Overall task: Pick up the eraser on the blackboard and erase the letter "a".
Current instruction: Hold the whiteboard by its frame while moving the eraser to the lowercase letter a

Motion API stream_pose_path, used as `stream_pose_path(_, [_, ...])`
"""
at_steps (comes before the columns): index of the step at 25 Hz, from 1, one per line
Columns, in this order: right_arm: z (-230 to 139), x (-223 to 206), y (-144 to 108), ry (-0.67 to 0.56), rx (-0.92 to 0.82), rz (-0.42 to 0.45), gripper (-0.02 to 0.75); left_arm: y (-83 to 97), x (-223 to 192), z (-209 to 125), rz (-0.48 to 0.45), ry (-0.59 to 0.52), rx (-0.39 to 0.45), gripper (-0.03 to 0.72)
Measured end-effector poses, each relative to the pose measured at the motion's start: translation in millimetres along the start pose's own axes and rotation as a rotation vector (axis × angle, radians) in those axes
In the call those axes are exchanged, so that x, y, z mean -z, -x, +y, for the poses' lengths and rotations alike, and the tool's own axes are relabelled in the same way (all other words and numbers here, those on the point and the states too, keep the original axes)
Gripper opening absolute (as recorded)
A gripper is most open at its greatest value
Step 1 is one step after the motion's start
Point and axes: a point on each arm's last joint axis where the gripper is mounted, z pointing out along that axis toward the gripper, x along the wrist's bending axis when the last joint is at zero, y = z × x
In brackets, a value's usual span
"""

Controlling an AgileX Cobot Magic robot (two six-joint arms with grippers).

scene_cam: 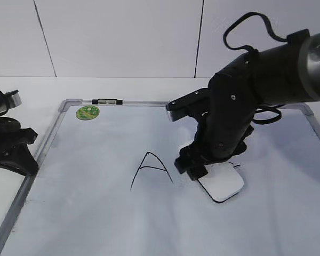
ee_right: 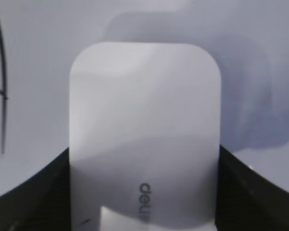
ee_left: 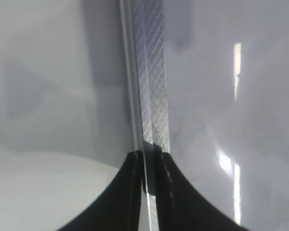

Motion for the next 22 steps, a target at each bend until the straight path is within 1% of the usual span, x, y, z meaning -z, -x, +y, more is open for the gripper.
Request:
stream_pose_path(5, [-1.8,-1.1,-22.9,0.016,0.044,0.035,0.563,0.0,0.0,0.0,0.000,0.000,0.000,0.046])
stream_pose_path(8, [-1.4,-1.5,-24.9,0.028,0.051,0.038,0.563,0.0,0.0,0.0,0.000,0.000,0.000,0.046])
stream_pose_path(11, [-1.1,-1.6,-23.1,0.031,0.042,0.019,0.563,0.0,0.0,0.0,0.000,0.000,0.000,0.046])
stream_pose_path(14, [-0.2,-2.9,-15.3,0.041,0.008,0.009,0.563,-0.1,0.0,0.2,0.001,0.002,0.000,0.046])
stream_pose_path(22, [-6.0,-12.8,27.8,0.046,-0.120,-0.016,0.563,-0.1,0.0,0.2,0.001,0.002,0.000,0.046])
